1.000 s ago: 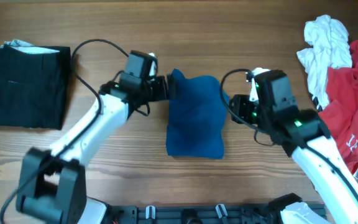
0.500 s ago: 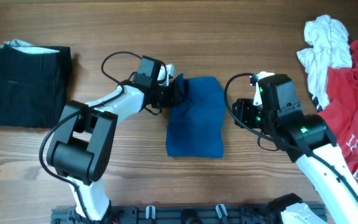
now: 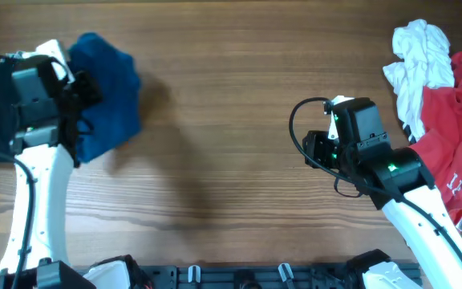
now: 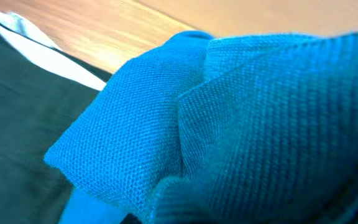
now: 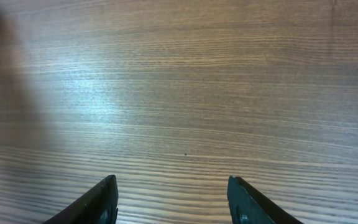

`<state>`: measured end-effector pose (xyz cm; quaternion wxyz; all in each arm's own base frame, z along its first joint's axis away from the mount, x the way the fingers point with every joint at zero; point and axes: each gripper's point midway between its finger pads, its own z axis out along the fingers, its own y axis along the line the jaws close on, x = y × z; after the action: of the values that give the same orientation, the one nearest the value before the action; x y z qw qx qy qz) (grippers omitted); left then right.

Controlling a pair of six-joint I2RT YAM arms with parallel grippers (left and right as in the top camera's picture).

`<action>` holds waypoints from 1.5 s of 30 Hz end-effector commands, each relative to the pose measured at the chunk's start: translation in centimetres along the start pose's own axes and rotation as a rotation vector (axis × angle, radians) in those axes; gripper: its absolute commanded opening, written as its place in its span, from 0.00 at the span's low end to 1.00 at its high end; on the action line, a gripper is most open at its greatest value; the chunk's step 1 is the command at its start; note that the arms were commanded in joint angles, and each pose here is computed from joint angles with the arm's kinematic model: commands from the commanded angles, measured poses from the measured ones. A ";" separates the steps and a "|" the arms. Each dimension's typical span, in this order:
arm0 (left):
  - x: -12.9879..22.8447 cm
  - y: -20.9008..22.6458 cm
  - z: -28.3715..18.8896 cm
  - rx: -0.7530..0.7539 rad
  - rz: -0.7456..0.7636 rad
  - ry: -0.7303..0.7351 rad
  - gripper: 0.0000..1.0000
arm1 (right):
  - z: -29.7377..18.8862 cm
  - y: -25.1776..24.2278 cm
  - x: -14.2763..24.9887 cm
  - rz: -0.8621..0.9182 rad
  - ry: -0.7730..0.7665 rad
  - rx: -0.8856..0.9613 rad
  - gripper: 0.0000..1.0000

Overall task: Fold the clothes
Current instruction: 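Grasp the folded blue shirt with the left gripper and carry it left, then place the blue shirt on the black garment stack and release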

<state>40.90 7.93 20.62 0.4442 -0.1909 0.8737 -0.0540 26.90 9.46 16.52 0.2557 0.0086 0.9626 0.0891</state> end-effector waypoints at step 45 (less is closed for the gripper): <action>6.9 -5.9 -17.0 0.130 0.151 0.138 1.00 | -13.2 -3.4 -2.4 0.078 -0.524 -0.003 1.00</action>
<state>28.39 -2.60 23.22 0.2957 -0.1066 0.9415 -0.1214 24.81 5.65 26.75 0.4414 0.0390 0.8902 0.1059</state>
